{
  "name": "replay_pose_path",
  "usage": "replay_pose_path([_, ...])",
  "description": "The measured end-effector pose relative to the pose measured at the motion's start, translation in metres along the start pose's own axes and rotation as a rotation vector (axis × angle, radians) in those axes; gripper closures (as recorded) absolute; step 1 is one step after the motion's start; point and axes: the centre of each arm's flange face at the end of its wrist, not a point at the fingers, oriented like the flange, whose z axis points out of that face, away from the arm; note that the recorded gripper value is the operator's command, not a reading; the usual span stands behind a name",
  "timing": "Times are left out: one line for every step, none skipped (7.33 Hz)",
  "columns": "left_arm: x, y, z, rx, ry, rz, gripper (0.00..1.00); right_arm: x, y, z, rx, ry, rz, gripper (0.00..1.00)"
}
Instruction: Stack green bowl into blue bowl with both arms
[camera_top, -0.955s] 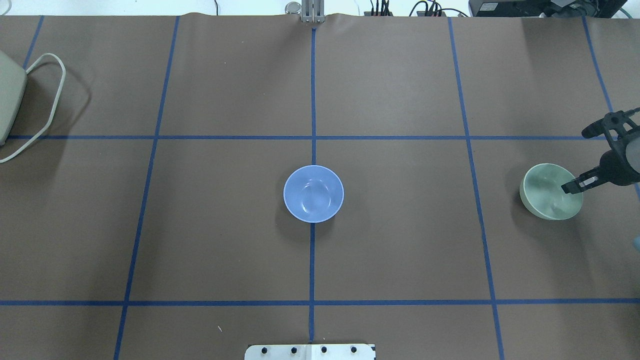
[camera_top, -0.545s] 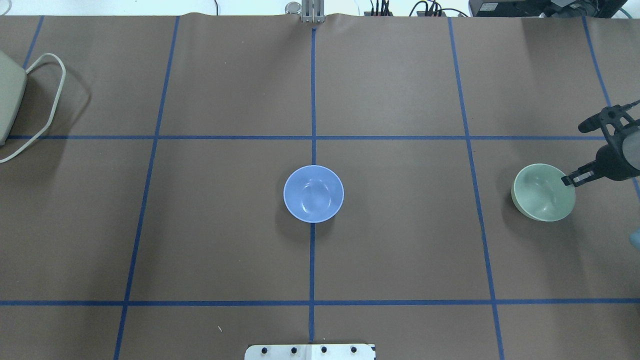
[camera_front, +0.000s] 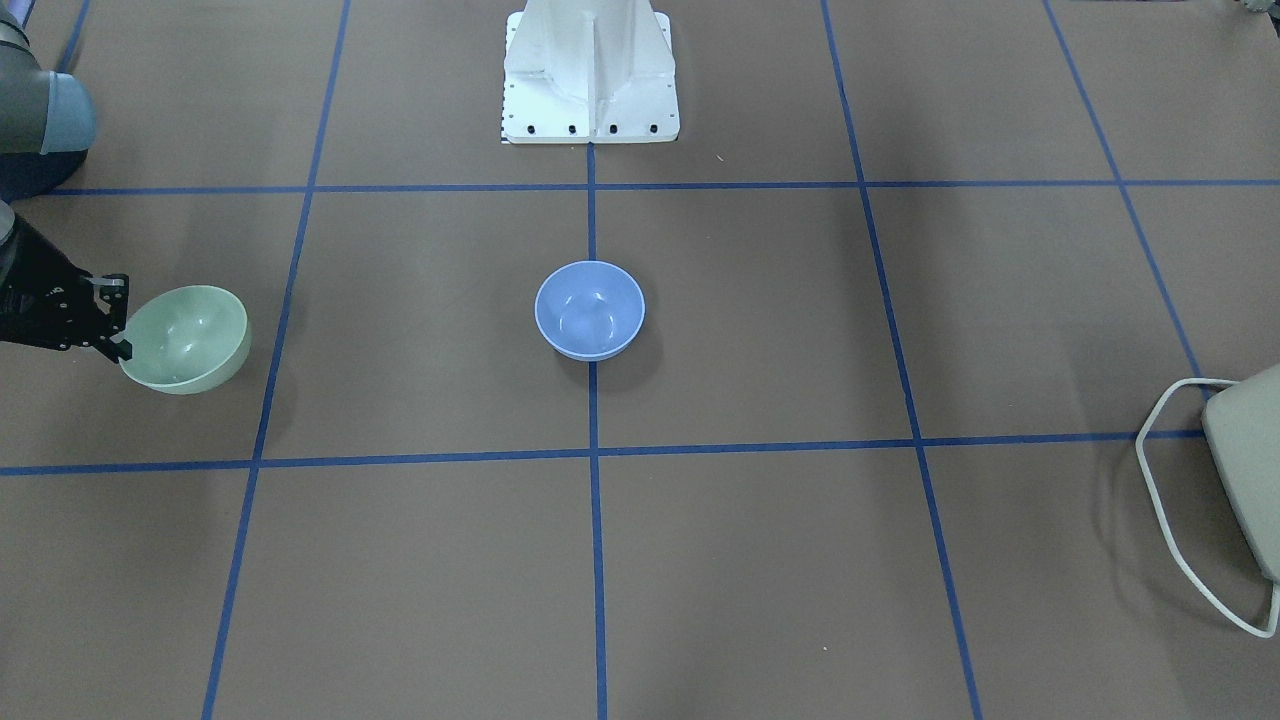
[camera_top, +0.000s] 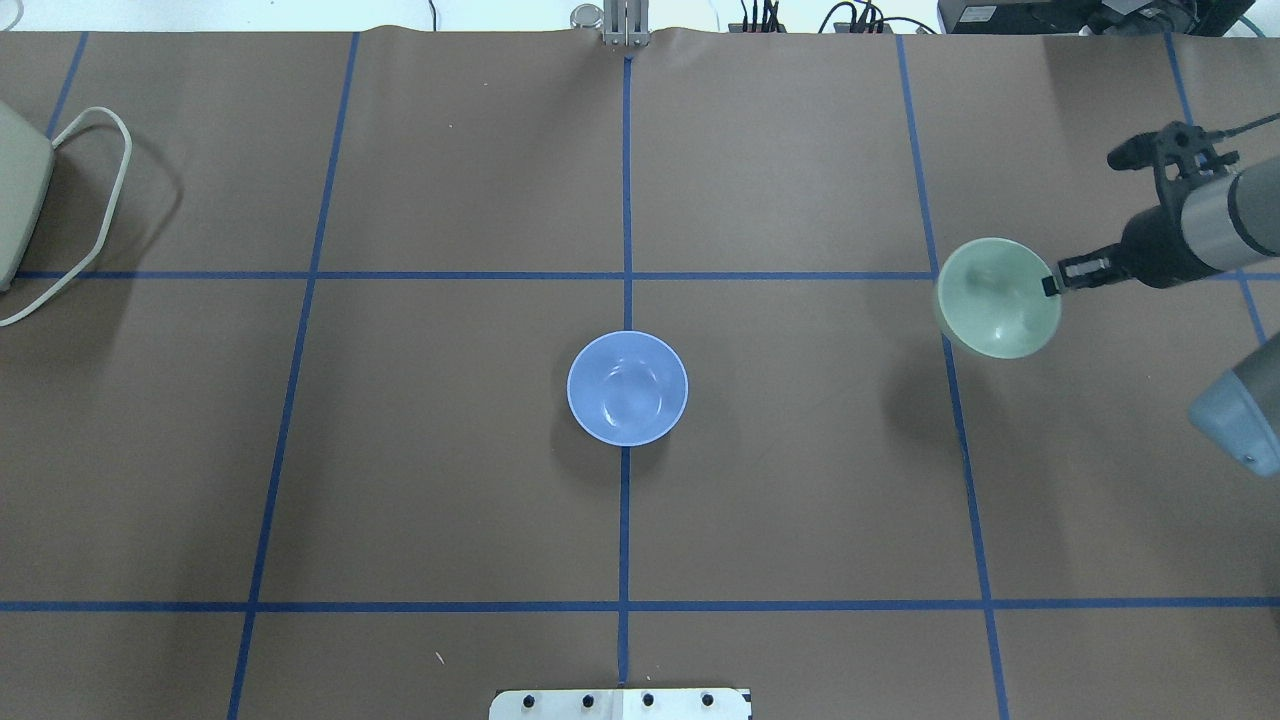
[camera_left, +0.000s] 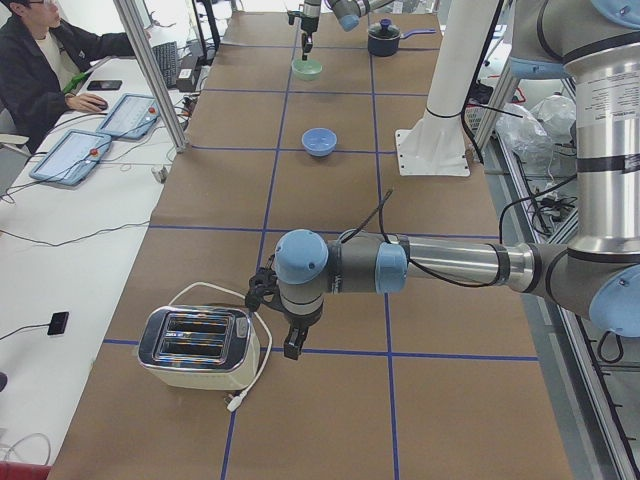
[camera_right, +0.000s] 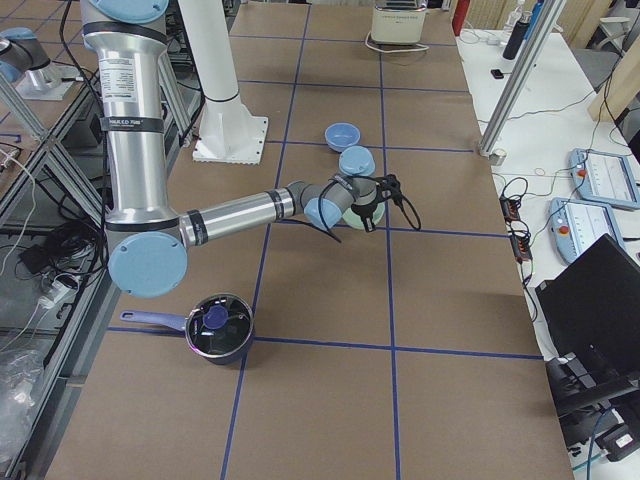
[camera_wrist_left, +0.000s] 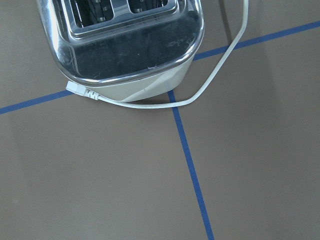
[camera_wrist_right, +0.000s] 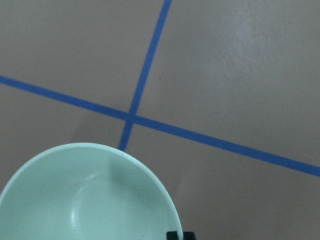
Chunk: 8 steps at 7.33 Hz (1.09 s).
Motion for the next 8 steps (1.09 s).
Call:
replay_pose_path([0.000, 0.000, 0.001, -0.002, 0.002, -0.004, 0.02, -0.054, -0.024, 0.000, 0.027, -0.056, 0.097, 1.00])
replay_pose_path([0.000, 0.000, 0.002, -0.002, 0.003, -0.004, 0.02, -0.116, -0.037, 0.003, 0.043, -0.111, 0.181, 1.00])
replay_pose_path([0.001, 0.000, 0.002, -0.002, 0.003, -0.003, 0.02, -0.170, -0.034, 0.011, 0.046, -0.146, 0.238, 1.00])
replay_pose_path([0.001, 0.000, 0.002, -0.002, 0.003, -0.001, 0.02, -0.229, -0.024, 0.022, 0.033, -0.156, 0.287, 1.00])
replay_pose_path([0.001, 0.000, 0.002, -0.002, 0.003, 0.000, 0.02, -0.294, -0.012, 0.033, 0.013, -0.127, 0.338, 1.00])
replay_pose_path([0.001, 0.000, 0.002, -0.002, 0.003, 0.000, 0.02, -0.354, 0.002, 0.039, -0.008, -0.075, 0.375, 1.00])
replay_pose_path([0.001, -0.001, 0.002, -0.002, 0.003, 0.001, 0.02, -0.394, 0.021, 0.046, -0.031, -0.026, 0.384, 1.00])
replay_pose_path([0.001, -0.001, 0.002, -0.002, 0.003, 0.003, 0.02, -0.411, 0.039, 0.060, -0.046, 0.014, 0.377, 1.00])
